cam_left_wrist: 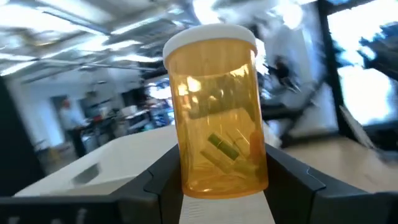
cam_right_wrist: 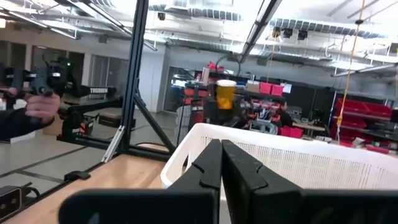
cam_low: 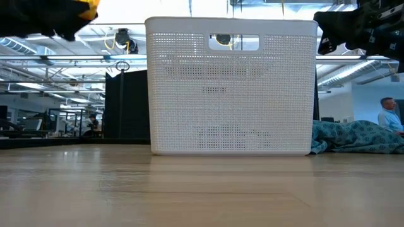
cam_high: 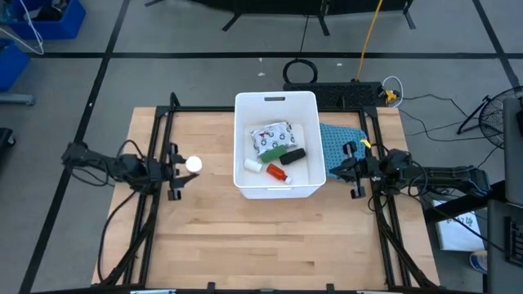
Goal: Pick & place medical supplies in basket/bin
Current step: Put the orange pill bottle into the white bin
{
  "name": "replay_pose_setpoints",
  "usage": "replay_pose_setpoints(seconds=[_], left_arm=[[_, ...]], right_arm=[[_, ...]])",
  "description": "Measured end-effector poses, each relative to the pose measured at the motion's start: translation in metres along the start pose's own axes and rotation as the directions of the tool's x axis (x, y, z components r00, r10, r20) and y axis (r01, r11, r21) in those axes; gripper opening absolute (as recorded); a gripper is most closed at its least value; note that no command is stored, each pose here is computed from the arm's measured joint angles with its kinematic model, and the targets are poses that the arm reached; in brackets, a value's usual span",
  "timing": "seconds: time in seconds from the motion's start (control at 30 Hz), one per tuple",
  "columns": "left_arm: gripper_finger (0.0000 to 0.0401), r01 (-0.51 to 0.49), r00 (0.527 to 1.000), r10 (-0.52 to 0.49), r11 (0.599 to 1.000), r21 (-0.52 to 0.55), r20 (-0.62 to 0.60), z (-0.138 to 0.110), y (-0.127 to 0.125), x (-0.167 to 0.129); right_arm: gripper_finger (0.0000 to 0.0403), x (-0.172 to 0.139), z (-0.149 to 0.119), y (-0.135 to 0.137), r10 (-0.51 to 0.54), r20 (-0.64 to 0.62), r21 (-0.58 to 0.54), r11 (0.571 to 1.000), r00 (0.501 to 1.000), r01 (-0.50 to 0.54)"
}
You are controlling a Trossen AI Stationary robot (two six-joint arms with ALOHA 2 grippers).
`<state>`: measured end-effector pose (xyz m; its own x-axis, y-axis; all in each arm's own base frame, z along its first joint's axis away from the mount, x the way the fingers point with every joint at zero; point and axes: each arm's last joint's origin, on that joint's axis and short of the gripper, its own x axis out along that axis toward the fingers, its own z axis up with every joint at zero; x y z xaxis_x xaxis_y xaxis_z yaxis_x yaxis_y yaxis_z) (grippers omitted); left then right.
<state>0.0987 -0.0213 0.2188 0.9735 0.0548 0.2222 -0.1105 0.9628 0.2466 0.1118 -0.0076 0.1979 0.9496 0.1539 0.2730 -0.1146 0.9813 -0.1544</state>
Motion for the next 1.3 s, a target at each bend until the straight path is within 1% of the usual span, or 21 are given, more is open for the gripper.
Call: replay_pose_setpoints(seconds=[0.1,0.2,0.3,0.37,0.43,0.53,0.6,0.67,0.7,0.77,0.83,0.97,1.03,1.13,1.2,1.3], left_arm=[[0.0182,-0.13,0.991,0.132,0.986,-0.1,0.009,-0.005,0.006,-0.002],[0.0177,-0.176,0.984,0.176,0.97,-0.168,-0.016,-0.001,0.011,0.0],[0.0177,-0.213,0.977,0.212,0.957,-0.196,-0.026,0.024,0.022,0.008],[0.0177,-0.232,0.972,0.224,0.956,-0.178,-0.066,0.045,0.029,0.018],[0.0177,-0.239,0.968,0.224,0.962,-0.135,-0.113,0.067,0.035,0.035],[0.0177,-0.243,0.948,0.227,0.969,-0.046,-0.224,0.096,0.046,0.074],[0.0177,-0.226,0.918,0.214,0.974,0.002,-0.335,0.105,0.054,0.107],[0.0177,-0.207,0.881,0.197,0.978,0.023,-0.431,0.107,0.066,0.143],[0.0177,-0.189,0.862,0.174,0.982,0.016,-0.476,0.104,0.071,0.161],[0.0177,-0.131,0.815,0.095,0.991,-0.023,-0.571,0.09,0.08,0.195],[0.0177,-0.088,0.779,0.026,0.994,-0.07,-0.626,0.075,0.088,0.225],[0.0177,-0.059,0.704,-0.042,0.991,-0.117,-0.709,0.031,0.097,0.275],[0.0177,-0.039,0.654,-0.081,0.989,-0.14,-0.752,0.005,0.097,0.291],[0.0177,-0.023,0.598,-0.107,0.988,-0.15,-0.795,-0.025,0.096,0.308],[0.0177,-0.026,0.553,-0.118,0.987,-0.159,-0.825,-0.045,0.097,0.314],[0.0177,-0.043,0.468,-0.134,0.984,-0.174,-0.873,-0.075,0.096,0.314]], right_arm=[[0.0,0.0,0.001,0.0,-0.001,0.007,-0.023,1.0,1.0,0.001],[0.0,0.0,0.002,0.0,-0.002,0.017,-0.038,0.999,1.0,0.002],[0.0,0.0,0.003,0.0,-0.003,0.033,-0.059,0.998,0.999,0.005],[0.0,0.0,0.005,0.0,-0.004,0.046,-0.085,0.996,0.999,0.008],[0.0,0.0,0.007,0.0,-0.005,0.07,-0.115,0.993,0.998,0.013],[0.0,-0.001,0.01,-0.001,-0.007,0.103,-0.16,0.987,0.995,0.024],[0.0,-0.001,0.012,-0.001,-0.008,0.119,-0.189,0.982,0.993,0.03],[0.0,-0.001,0.013,-0.001,-0.008,0.128,-0.213,0.976,0.992,0.035],[0.0,-0.001,0.013,-0.001,-0.008,0.131,-0.223,0.974,0.991,0.038],[0.0,-0.001,0.013,-0.001,-0.008,0.134,-0.25,0.967,0.991,0.042],[0.0,-0.001,0.013,-0.001,-0.008,0.134,-0.273,0.961,0.991,0.045],[0.0,-0.001,0.014,-0.001,-0.009,0.144,-0.3,0.953,0.99,0.052],[0.0,-0.001,0.016,-0.001,-0.009,0.159,-0.306,0.95,0.987,0.058],[0.0,-0.001,0.016,-0.001,-0.01,0.161,-0.309,0.949,0.987,0.06],[0.0,-0.001,0.016,-0.001,-0.01,0.161,-0.315,0.947,0.987,0.061],[0.0,-0.001,0.016,-0.001,-0.01,0.161,-0.315,0.947,0.987,0.061]])
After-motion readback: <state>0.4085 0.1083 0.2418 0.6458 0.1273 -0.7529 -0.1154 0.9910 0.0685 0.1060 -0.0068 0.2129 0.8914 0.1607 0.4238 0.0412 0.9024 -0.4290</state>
